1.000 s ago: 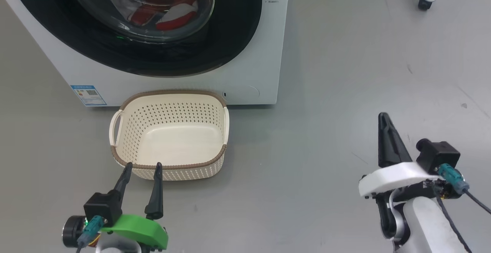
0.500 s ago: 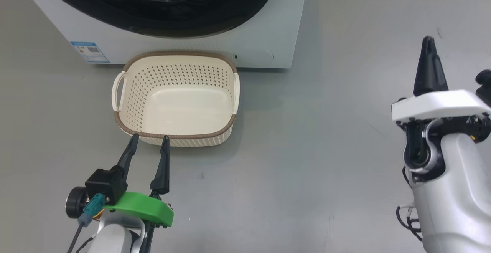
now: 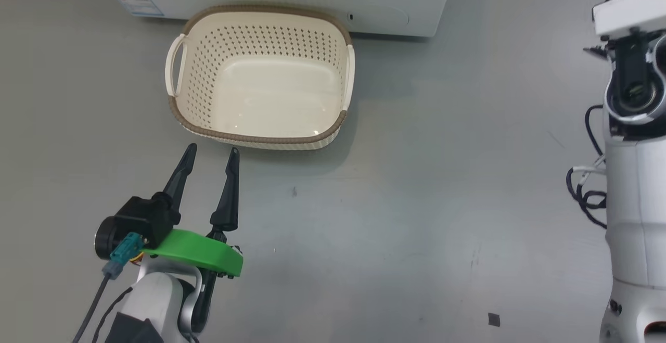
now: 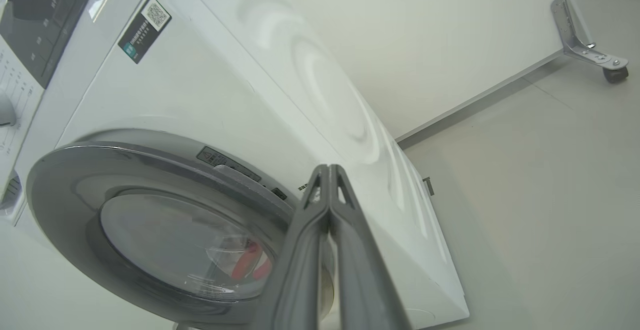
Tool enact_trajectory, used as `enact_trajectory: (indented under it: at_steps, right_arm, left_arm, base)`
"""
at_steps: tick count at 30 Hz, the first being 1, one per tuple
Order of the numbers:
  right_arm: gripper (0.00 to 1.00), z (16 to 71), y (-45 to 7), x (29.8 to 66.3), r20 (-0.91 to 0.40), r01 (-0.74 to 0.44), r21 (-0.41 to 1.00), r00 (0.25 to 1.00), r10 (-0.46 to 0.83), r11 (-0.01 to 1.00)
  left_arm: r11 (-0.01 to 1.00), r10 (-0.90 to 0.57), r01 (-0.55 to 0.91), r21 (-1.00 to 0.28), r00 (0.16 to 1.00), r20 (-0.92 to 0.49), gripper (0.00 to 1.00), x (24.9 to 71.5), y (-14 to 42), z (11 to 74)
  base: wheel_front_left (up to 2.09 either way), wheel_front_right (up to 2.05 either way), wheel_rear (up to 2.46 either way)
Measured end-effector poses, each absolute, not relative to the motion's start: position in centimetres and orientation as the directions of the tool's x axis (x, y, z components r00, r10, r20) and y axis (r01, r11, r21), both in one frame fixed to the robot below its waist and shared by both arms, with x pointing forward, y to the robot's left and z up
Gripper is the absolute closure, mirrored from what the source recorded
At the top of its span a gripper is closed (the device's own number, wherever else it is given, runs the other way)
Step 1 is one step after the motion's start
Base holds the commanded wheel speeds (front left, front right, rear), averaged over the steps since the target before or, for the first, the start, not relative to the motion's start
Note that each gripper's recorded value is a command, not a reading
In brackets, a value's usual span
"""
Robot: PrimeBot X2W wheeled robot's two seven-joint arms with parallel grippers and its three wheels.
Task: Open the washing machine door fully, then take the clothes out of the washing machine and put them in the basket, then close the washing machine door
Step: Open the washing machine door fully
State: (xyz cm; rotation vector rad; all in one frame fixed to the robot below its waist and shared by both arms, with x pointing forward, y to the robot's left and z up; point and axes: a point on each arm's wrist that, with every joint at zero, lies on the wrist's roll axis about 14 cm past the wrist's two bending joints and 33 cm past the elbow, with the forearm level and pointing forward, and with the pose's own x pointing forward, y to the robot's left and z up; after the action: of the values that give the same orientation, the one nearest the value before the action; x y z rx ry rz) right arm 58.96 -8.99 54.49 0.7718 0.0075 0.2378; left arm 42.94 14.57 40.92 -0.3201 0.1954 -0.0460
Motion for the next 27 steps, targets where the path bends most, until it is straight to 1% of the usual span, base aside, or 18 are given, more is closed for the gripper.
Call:
enact_trajectory:
  at_steps: [9, 18, 24, 27]
  right_arm:
    - [1.00, 54.1, -5.4, 63.4, 0.055, -0.253, 0.734, 0.947, 0.317, 0.630]
    - [1.00, 54.7, -1.8, 66.5, 0.062, -0.290, 0.799, 0.911, 0.409, 0.527]
    - [1.00, 54.4, -0.3, 68.3, 0.049, -0.269, 0.852, 0.894, 0.445, 0.448]
    - [1.00, 54.1, 0.2, 69.1, 0.040, -0.242, 0.887, 0.888, 0.458, 0.392]
  left_arm:
    - [0.949, -0.035, -0.037, -0.313, 0.975, -0.221, 0.00, 43.7, 16.3, 39.2]
    - [0.946, 0.007, -0.089, -0.311, 0.967, -0.254, 0.00, 43.8, 17.9, 38.0]
    - [0.946, 0.032, -0.120, -0.302, 0.959, -0.280, 0.00, 43.6, 18.8, 37.1]
    - [0.943, 0.044, -0.136, -0.303, 0.955, -0.292, 0.00, 43.5, 19.2, 36.7]
  base:
    - [0.00, 0.00, 0.00]
    - [0.00, 0.00, 0.00]
    - [0.00, 0.00, 0.00]
    - [0.00, 0.00, 0.00]
